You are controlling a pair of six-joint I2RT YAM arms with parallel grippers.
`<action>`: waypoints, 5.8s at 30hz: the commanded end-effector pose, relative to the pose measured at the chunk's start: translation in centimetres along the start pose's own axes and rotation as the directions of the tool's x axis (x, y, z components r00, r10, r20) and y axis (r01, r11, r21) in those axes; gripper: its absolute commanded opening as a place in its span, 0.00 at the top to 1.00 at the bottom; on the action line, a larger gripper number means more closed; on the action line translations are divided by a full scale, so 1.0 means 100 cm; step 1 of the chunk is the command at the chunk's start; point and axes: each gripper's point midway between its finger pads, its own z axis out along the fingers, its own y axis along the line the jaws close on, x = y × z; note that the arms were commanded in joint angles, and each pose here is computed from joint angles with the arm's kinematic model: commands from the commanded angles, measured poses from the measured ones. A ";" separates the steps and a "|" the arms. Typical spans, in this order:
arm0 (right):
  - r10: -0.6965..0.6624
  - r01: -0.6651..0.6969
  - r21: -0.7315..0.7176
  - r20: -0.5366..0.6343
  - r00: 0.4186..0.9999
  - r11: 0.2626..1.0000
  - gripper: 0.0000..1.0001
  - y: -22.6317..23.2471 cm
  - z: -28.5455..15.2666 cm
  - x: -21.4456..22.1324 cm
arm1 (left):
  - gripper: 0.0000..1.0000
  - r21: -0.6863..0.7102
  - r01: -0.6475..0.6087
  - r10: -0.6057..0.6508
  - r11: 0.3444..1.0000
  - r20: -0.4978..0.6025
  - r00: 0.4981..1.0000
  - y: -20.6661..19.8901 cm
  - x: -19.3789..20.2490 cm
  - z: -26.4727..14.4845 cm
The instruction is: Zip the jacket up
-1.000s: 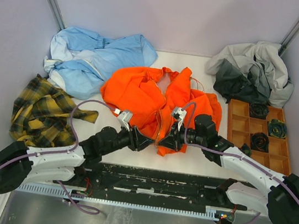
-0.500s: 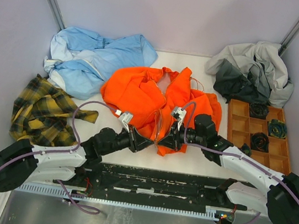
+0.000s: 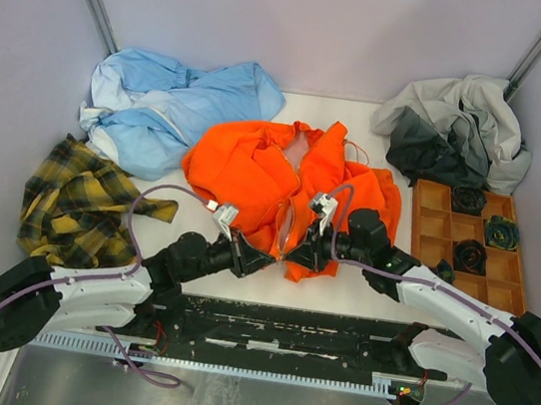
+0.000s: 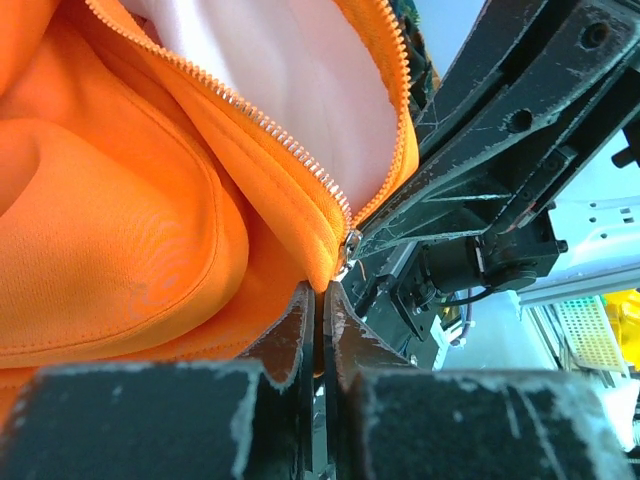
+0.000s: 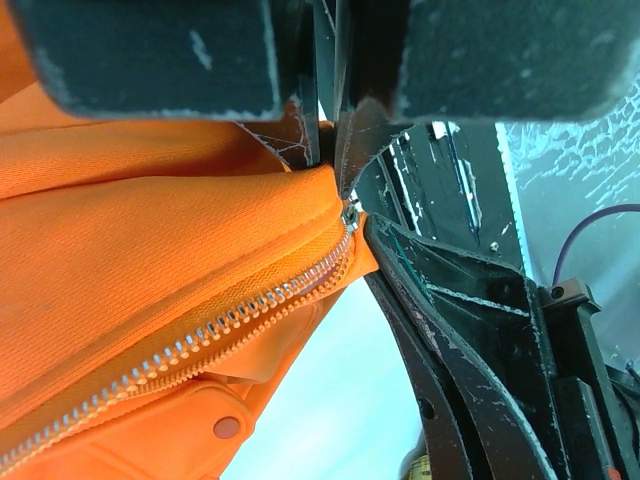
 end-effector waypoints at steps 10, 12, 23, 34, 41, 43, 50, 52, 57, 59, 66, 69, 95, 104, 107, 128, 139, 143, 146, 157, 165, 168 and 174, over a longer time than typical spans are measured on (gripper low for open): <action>-0.129 0.118 0.212 0.040 0.991 0.970 0.67 -0.028 -0.022 -0.028 | 0.97 -0.150 0.154 -0.164 0.977 -0.053 0.985 0.012 -0.007 0.016; -0.162 0.146 0.228 0.054 0.985 0.963 0.62 -0.024 -0.030 -0.032 | 0.97 -0.158 0.165 -0.175 0.974 -0.053 0.983 0.012 -0.008 0.017; -0.406 0.394 0.166 0.047 0.913 0.904 0.42 0.026 -0.037 -0.027 | 0.97 -0.137 0.183 -0.193 0.973 -0.063 0.979 0.006 -0.008 0.018; -0.751 0.732 0.197 0.037 0.660 0.653 0.34 0.034 0.000 0.004 | 0.97 -0.096 0.204 -0.210 0.974 -0.060 0.976 -0.005 -0.012 0.019; -0.831 0.780 0.369 -0.033 0.555 0.505 0.34 0.015 0.011 0.010 | 0.97 -0.078 0.224 -0.230 0.971 -0.066 0.971 -0.008 -0.011 0.021; -0.838 0.783 0.386 -0.044 0.544 0.488 0.34 0.014 0.013 0.010 | 0.97 -0.070 0.229 -0.234 0.971 -0.068 0.970 -0.010 -0.011 0.021; -0.810 0.733 0.447 -0.031 0.586 0.513 0.36 0.007 0.017 0.008 | 0.97 -0.037 0.236 -0.238 0.971 -0.086 0.967 -0.016 -0.010 0.024; -0.799 0.710 0.476 -0.027 0.601 0.518 0.38 0.002 0.016 0.006 | 0.97 -0.025 0.239 -0.240 0.971 -0.092 0.966 -0.019 -0.010 0.024; -0.794 0.707 0.481 -0.039 0.607 0.518 0.41 -0.001 0.018 0.010 | 0.97 -0.005 0.244 -0.244 0.970 -0.086 0.966 -0.023 -0.012 0.023; -0.790 0.706 0.487 -0.052 0.611 0.514 0.43 -0.004 0.018 0.011 | 0.97 0.002 0.244 -0.243 0.970 -0.084 0.966 -0.025 -0.013 0.022; -0.780 0.690 0.525 -0.077 0.621 0.498 0.53 -0.011 0.008 0.008 | 0.97 -0.029 0.237 -0.239 0.971 -0.079 0.968 -0.017 -0.011 0.020; -0.778 0.698 0.508 -0.083 0.622 0.504 0.55 -0.009 0.003 0.009 | 0.97 -0.067 0.229 -0.234 0.971 -0.080 0.969 -0.008 -0.006 0.019; -0.784 0.730 0.426 -0.073 0.617 0.535 0.84 0.007 0.002 0.007 | 0.97 -0.159 0.166 -0.186 0.973 -0.127 0.974 0.014 0.009 0.017; -0.737 0.686 0.410 -0.045 0.674 0.602 0.90 0.012 0.004 0.002 | 0.97 -0.204 0.119 -0.155 0.972 -0.170 0.973 0.027 0.021 0.014; -0.714 0.667 0.405 -0.046 0.698 0.626 0.94 0.010 0.006 0.001 | 0.97 -0.208 0.109 -0.148 0.972 -0.183 0.972 0.028 0.024 0.015; -0.649 0.637 0.375 -0.113 0.753 0.674 0.87 -0.014 0.021 0.020 | 0.97 -0.175 0.088 -0.123 0.981 -0.200 0.972 0.018 0.023 0.018; -0.611 0.586 0.454 -0.110 0.784 0.671 1.00 -0.020 0.007 -0.014 | 0.97 -0.240 0.041 -0.112 0.970 -0.292 0.950 0.032 0.052 0.012; -0.572 0.558 0.511 -0.149 0.807 0.654 1.00 -0.039 0.003 -0.029 | 0.97 -0.313 -0.032 -0.081 0.949 -0.340 0.937 0.043 0.069 0.005; -0.534 0.525 0.560 -0.166 0.829 0.641 1.00 -0.056 -0.004 -0.043 | 0.97 -0.367 -0.047 -0.084 0.929 -0.334 0.939 0.056 0.074 -0.005; -0.530 0.486 0.507 -0.067 0.845 0.712 1.00 -0.044 -0.006 -0.068 | 0.97 -0.477 -0.098 -0.034 0.873 -0.261 0.965 0.074 0.052 -0.027; -0.559 0.546 0.350 -0.072 0.826 0.761 1.00 -0.018 0.004 -0.064 | 0.64 -0.380 -0.073 0.025 0.922 -0.130 0.991 0.040 0.012 -0.021; -0.561 0.548 0.330 -0.064 0.825 0.769 1.00 -0.014 0.006 -0.063 | 0.50 -0.342 -0.077 0.061 0.937 -0.057 0.997 0.022 -0.013 -0.020; -0.559 0.541 0.311 -0.035 0.828 0.782 1.00 -0.008 0.006 -0.063 | 0.38 -0.330 -0.110 0.124 0.937 0.022 0.992 0.000 -0.049 -0.011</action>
